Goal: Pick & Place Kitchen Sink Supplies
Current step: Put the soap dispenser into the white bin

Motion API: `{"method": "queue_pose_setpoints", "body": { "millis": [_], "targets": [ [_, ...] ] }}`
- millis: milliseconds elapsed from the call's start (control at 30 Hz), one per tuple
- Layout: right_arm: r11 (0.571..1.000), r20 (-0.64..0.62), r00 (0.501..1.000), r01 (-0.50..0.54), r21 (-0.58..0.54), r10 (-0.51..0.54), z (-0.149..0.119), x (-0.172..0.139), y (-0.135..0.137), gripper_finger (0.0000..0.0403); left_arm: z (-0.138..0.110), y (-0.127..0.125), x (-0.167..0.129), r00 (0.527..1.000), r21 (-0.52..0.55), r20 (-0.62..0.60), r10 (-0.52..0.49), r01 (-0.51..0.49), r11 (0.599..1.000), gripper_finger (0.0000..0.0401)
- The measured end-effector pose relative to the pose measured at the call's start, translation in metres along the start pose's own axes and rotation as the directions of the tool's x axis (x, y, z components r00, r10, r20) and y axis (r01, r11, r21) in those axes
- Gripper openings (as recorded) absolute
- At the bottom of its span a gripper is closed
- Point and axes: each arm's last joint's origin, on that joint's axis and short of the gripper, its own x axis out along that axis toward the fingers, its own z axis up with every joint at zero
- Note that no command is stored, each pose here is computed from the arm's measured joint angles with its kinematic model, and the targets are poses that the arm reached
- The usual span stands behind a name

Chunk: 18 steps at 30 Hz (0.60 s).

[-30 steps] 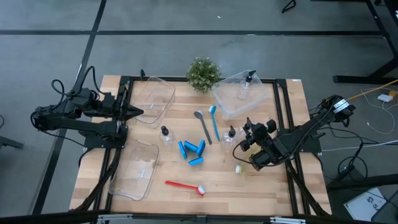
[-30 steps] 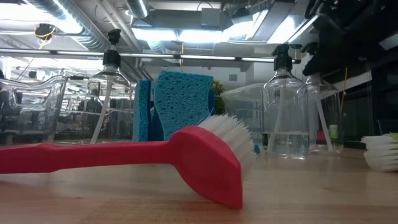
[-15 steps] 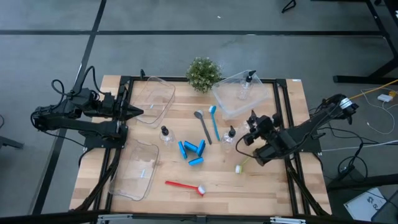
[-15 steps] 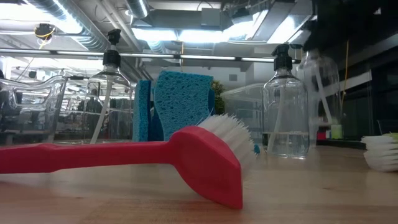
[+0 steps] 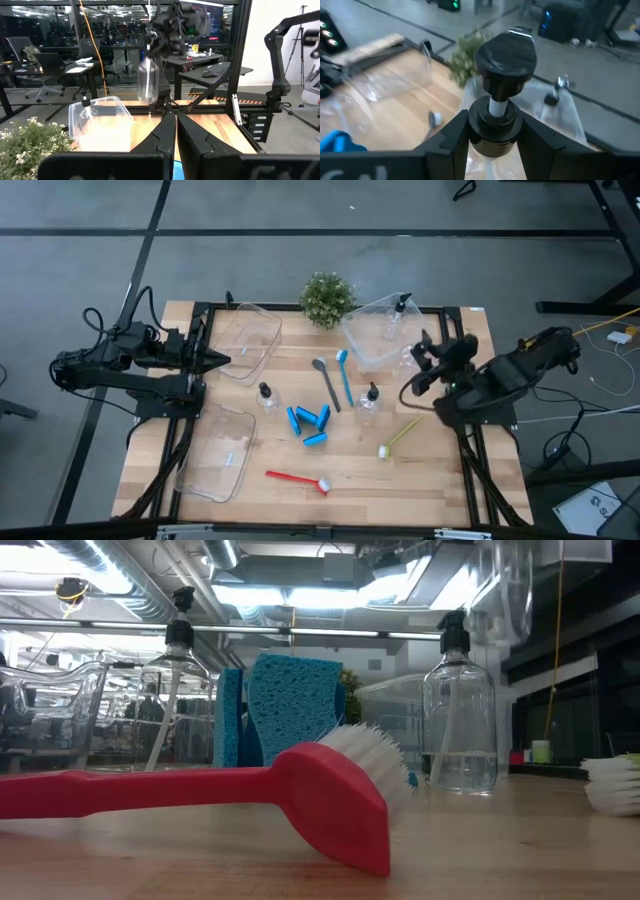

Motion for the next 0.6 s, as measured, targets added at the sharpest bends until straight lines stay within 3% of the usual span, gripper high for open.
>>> {"method": "queue_pose_setpoints", "body": {
  "millis": [267,600],
  "targets": [
    [0.999,0.082,0.997,-0.001,-0.033,0.003,0.049,-0.013,-0.016,0.0135,0.0,0.0,0.0,1.0,0.0,-0.001,0.0,0.0,1.0,0.001],
    [0.999,0.092,0.995,0.039,-0.02,-0.037,0.059,-0.003,-0.013,0.0135,0.0,0.0,0.0,1.0,0.0,0.0,0.0,0.0,1.0,0.0013]
  ]
}}
